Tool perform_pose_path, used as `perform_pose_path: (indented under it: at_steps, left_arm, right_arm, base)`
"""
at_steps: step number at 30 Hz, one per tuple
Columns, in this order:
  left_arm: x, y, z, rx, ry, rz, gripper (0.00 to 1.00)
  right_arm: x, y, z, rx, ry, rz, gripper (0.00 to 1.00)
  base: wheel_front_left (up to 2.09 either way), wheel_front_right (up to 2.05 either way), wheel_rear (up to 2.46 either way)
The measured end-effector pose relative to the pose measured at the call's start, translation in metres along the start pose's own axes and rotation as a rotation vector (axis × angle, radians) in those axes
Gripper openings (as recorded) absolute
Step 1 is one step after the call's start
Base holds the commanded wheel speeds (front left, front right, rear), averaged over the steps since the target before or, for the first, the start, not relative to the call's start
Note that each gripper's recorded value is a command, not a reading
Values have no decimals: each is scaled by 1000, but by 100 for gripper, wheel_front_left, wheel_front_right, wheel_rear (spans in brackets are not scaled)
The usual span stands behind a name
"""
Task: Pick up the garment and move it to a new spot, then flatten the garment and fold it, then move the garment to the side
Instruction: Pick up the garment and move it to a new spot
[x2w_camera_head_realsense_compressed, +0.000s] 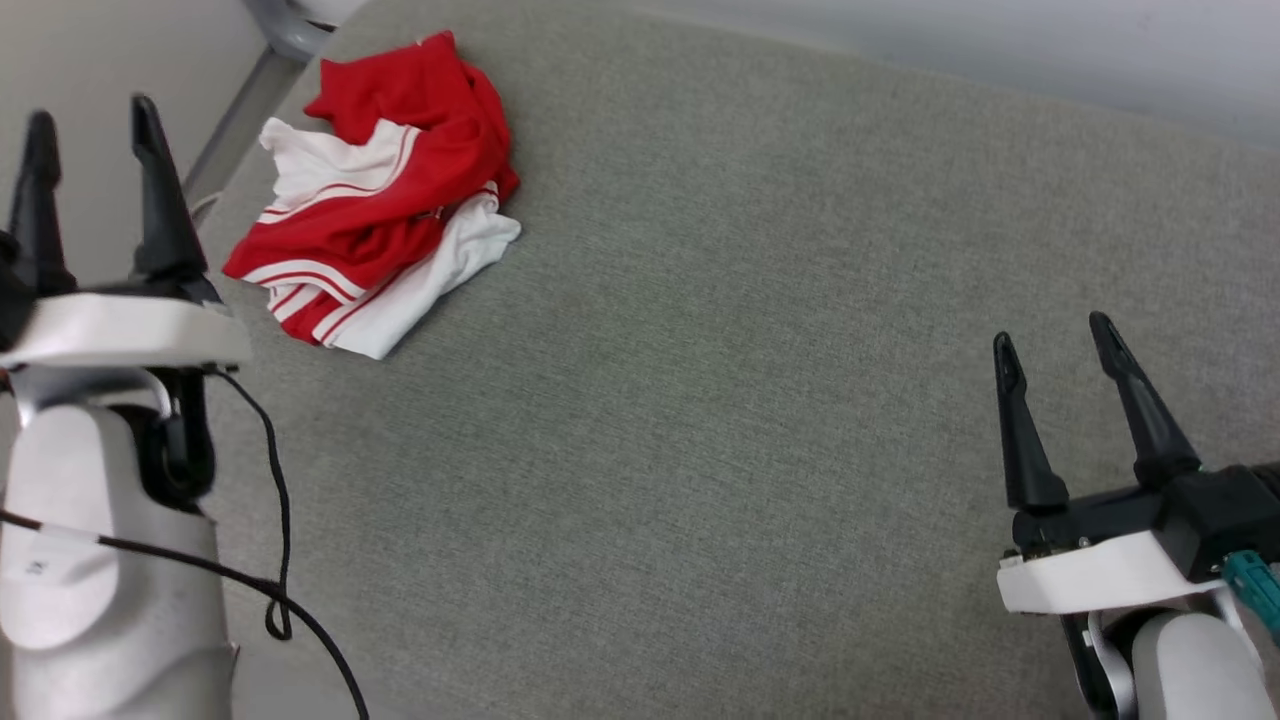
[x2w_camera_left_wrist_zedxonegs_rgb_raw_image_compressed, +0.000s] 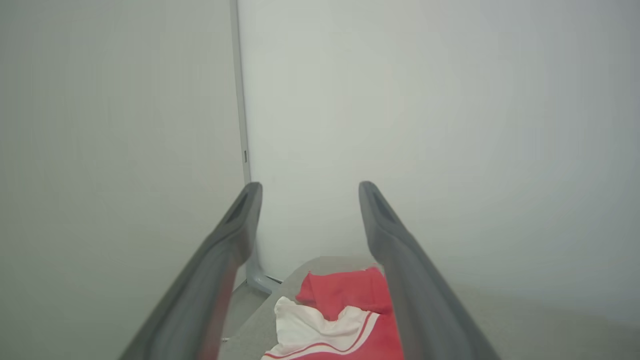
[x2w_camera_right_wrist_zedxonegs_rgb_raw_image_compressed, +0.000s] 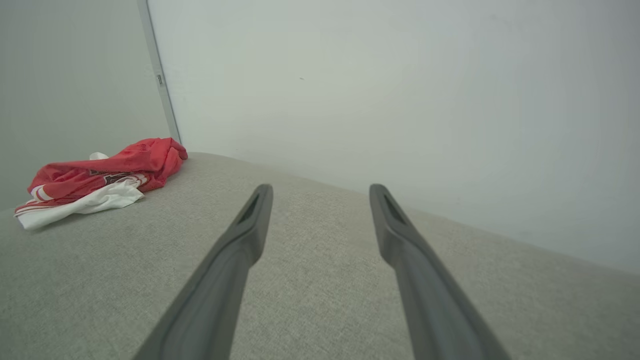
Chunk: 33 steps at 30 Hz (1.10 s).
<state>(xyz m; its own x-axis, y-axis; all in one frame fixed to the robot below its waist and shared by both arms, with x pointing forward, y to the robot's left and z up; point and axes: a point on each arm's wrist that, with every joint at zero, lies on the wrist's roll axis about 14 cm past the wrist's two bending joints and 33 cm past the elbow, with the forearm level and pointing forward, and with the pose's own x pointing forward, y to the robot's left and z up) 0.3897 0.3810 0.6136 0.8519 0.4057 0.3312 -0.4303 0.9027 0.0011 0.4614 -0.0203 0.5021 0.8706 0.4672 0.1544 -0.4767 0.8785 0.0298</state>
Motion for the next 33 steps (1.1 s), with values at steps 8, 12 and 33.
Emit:
perform_pose_path:
  at_steps: [8, 12, 33]
  left_arm:
    - [60, -31, -44, 28, 86, -108, 100]
    - [76, -55, -85, -28, 268, -186, 100]
    - [6, -58, -252, -8, 1398, -271, 100]
  right_arm:
    - [10, -28, -16, -24, -4, -56, 100]
    - [10, -41, -25, -39, 6, -82, 100]
    - [15, -74, -63, -75, 42, -143, 100]
  base:
    - [0, 0, 0]
    - [0, 0, 0]
    - [0, 0, 0]
